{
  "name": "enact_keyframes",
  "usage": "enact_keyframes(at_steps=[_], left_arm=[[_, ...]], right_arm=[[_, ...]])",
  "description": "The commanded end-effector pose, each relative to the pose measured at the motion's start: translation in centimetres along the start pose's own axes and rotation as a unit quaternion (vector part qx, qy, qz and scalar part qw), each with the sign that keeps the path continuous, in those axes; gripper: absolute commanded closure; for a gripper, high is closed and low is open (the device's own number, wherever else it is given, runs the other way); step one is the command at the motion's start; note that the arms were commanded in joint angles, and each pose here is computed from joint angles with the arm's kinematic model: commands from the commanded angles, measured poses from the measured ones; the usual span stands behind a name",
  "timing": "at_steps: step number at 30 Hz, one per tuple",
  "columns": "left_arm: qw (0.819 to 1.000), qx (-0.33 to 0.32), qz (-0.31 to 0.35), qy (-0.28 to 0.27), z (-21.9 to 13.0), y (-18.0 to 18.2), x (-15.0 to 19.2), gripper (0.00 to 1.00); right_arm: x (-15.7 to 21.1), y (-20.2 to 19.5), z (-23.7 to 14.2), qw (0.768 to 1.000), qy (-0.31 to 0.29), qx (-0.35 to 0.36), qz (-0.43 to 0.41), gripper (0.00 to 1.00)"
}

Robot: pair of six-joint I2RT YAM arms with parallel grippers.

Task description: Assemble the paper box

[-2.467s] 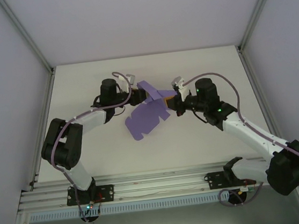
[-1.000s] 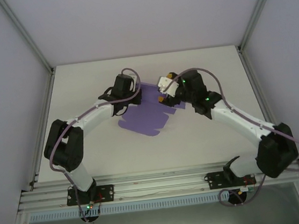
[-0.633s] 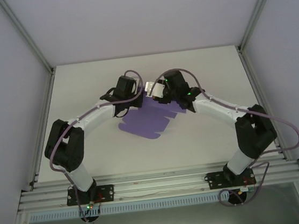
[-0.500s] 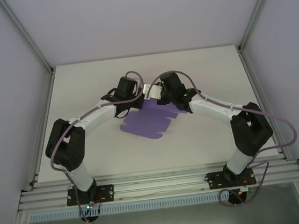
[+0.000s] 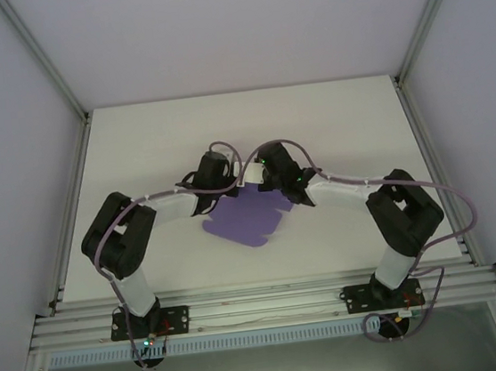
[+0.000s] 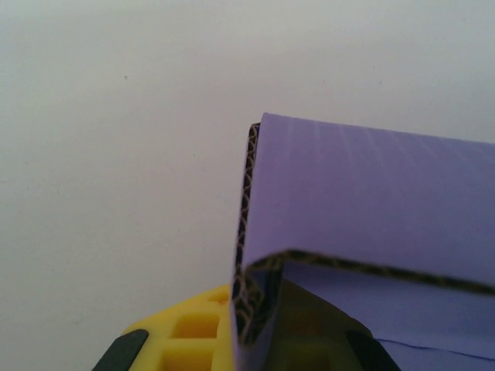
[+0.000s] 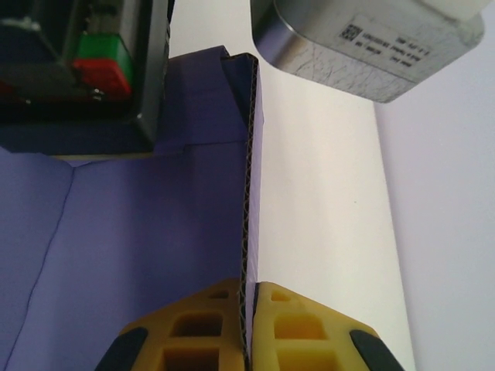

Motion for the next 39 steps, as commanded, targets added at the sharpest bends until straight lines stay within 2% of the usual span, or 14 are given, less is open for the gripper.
enact_keyframes(at_steps=[1, 5, 9, 12, 16, 18, 20, 22, 26, 32, 35, 39], left_arm=[[0.999, -0.021, 0.007, -0.029, 0.8, 0.7, -0.4, 0.91], [1.000, -0.025, 0.009, -0.007, 1.7, 0.9, 0.6, 0.86], [1.000, -0.021, 0.012, -0.005, 2.0, 1.0, 1.0, 0.73], [1.000, -0.017, 0.014, -0.006, 2.3, 0.9, 1.0, 0.73], [1.000, -0.013, 0.013, -0.011, 2.6, 0.9, 0.7, 0.77], [1.000, -0.013, 0.005, -0.024, 2.4, 0.9, 0.0, 0.85], [0.999, -0.019, -0.005, -0.034, 2.2, 1.0, -0.5, 0.99], [0.999, -0.031, -0.017, -0.035, 2.2, 1.1, -1.1, 1.00], [0.989, -0.133, -0.067, -0.023, 2.3, 3.5, -1.4, 1.00], [0.964, -0.257, -0.071, -0.014, 2.8, 6.5, 0.7, 1.00], [0.962, -0.262, -0.075, -0.014, 2.8, 6.6, 1.0, 1.00], [0.949, -0.304, -0.085, -0.021, 2.1, 7.3, 0.4, 1.00]], right_arm=[[-0.1, 0.9, -0.1, 1.000, 0.010, 0.006, -0.026, 1.00], [-0.2, 1.2, 0.0, 0.999, 0.010, 0.005, -0.030, 1.00], [-0.2, 1.7, -0.4, 0.999, 0.008, -0.007, -0.031, 1.00], [-0.2, 2.0, -0.6, 0.999, 0.005, -0.015, -0.028, 1.00], [0.1, 2.3, -0.7, 0.999, 0.014, -0.029, -0.028, 1.00], [0.2, 2.5, -0.6, 0.999, 0.020, -0.036, -0.031, 1.00], [0.4, 2.6, -0.5, 0.998, 0.025, -0.040, -0.032, 1.00], [0.4, 2.7, -0.5, 0.998, 0.027, -0.044, -0.030, 1.00], [0.2, 2.8, -0.9, 0.999, 0.022, -0.046, -0.017, 1.00], [0.0, 3.1, -1.3, 0.999, 0.014, -0.040, -0.002, 1.00], [0.0, 3.0, -1.3, 0.999, 0.016, -0.038, 0.004, 1.00], [0.0, 2.6, -1.2, 0.999, 0.020, -0.029, 0.007, 1.00]])
Point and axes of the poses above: each hand's point on the last joint's axis, 136 mm out from that joint toward the fingers, its own z axis out along the fingers, its own y axis along the line the jaws close on, x = y × z, the point moved 4 cm from there along -z, back along the fingers, and after that the axes turned 4 degrees about -z, right-handed, at the moved point
